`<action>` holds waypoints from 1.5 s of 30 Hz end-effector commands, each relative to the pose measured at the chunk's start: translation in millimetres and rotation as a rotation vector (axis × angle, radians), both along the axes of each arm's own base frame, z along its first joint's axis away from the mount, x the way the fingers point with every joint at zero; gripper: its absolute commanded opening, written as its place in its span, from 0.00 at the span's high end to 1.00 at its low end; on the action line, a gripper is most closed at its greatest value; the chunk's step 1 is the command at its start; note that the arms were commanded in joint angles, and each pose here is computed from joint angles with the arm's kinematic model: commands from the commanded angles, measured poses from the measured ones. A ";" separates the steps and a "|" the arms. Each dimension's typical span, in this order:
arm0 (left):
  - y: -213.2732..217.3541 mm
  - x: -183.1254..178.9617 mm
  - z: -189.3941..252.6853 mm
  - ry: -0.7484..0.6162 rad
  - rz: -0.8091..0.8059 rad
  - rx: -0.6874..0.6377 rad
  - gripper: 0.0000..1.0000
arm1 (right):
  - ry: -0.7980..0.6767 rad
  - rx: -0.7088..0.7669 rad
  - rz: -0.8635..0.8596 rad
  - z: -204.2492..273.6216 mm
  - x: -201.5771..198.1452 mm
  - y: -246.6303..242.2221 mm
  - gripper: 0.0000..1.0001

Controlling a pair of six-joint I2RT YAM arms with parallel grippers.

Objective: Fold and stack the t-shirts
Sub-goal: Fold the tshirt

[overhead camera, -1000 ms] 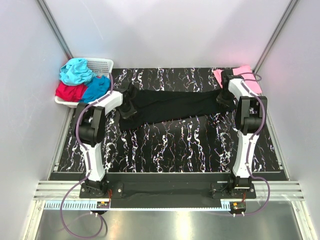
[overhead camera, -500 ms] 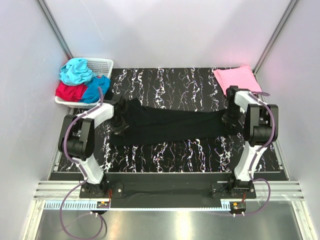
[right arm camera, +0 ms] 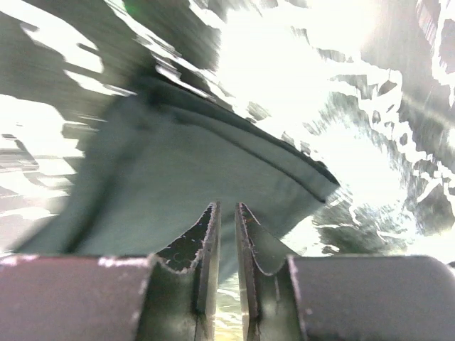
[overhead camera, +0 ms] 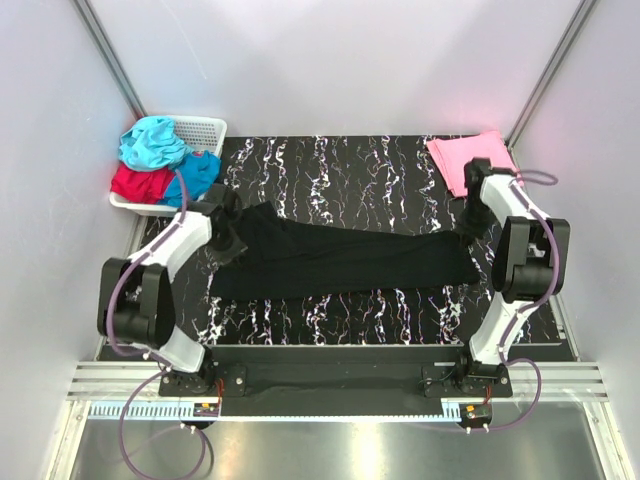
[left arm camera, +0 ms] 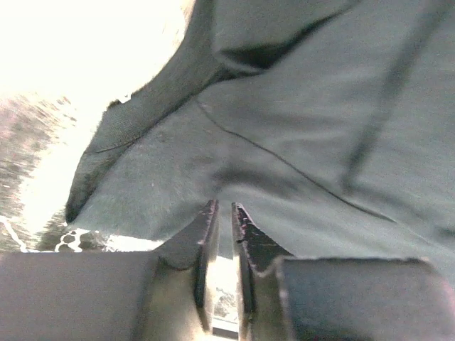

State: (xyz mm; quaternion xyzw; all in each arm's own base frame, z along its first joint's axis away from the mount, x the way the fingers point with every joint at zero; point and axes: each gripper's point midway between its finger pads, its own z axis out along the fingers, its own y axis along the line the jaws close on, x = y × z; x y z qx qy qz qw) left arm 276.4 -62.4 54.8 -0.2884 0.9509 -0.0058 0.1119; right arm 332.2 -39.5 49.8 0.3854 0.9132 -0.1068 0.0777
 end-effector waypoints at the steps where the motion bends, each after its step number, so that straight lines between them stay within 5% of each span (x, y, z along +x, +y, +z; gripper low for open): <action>1: 0.6 41.1 58.8 -0.226 -0.047 0.007 0.81 | -0.209 -0.055 0.007 68.9 39.9 -8.7 0.78; 6: -6.3 50.5 93.6 -0.320 -0.084 -0.010 0.72 | -0.279 -0.066 0.028 100.1 59.5 5.2 0.77; 12: -13.6 57.6 66.3 -0.245 -0.126 -0.011 0.68 | -0.274 0.055 0.243 82.2 81.2 65.4 0.76; 14: -20.3 64.2 54.7 -0.225 -0.156 -0.023 0.64 | -0.321 0.068 0.380 85.9 87.6 99.1 0.69; 16: -22.4 70.5 51.3 -0.228 -0.169 -0.023 0.58 | -0.374 0.075 0.476 95.0 90.5 121.9 0.51; 20: -19.9 92.3 58.5 -0.299 -0.171 0.005 0.45 | -0.553 0.207 0.667 125.4 97.3 190.9 0.45; 30: -6.5 105.4 25.5 -0.219 -0.061 0.013 0.48 | -0.544 0.541 0.970 116.0 81.8 308.0 0.53; 36: -22.0 101.6 8.2 -0.174 -0.099 -0.082 0.57 | -0.510 0.517 0.988 96.8 85.7 333.9 0.56; 45: -63.2 67.8 19.9 -0.137 -0.257 -0.165 0.52 | -0.426 0.147 0.804 64.2 119.1 276.1 0.55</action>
